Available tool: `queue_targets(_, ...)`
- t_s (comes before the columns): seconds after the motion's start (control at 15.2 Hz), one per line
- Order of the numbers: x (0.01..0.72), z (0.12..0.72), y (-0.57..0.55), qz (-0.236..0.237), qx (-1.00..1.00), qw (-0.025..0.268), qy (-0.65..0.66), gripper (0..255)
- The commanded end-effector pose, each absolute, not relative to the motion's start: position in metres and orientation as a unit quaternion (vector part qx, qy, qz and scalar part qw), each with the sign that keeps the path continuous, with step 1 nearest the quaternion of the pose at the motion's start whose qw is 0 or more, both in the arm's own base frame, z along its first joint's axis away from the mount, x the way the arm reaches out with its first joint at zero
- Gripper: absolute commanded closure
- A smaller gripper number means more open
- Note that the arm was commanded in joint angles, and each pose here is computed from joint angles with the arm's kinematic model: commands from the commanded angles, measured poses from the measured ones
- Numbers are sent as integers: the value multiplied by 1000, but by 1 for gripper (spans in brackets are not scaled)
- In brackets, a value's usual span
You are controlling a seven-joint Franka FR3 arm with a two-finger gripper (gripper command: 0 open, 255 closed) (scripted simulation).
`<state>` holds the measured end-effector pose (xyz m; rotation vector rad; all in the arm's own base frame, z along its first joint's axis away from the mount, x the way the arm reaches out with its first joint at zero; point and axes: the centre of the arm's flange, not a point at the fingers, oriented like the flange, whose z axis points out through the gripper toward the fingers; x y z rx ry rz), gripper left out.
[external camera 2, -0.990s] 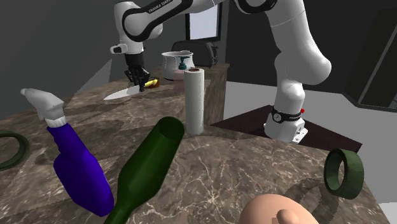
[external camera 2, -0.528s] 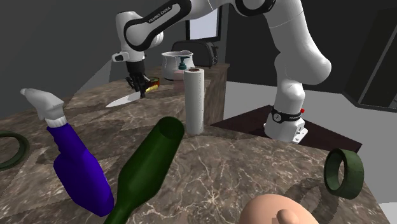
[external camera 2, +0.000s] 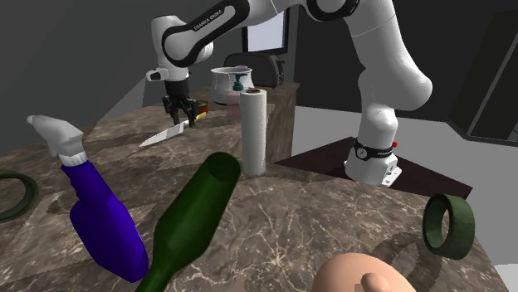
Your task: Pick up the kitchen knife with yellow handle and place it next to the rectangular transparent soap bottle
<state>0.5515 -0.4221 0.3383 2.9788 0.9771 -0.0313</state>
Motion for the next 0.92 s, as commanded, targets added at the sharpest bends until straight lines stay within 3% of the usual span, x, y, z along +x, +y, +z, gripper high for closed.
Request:
queue_targets(0.0,551,338,-422,-10,950,3,312,0)
queue_targets(0.2,551,338,-422,-10,950,3,312,0)
queue_targets(0.46,552,388,-422,-10,950,3,312,0)
queue_targets(0.86,552,388,-422,-10,950,3,312,0)
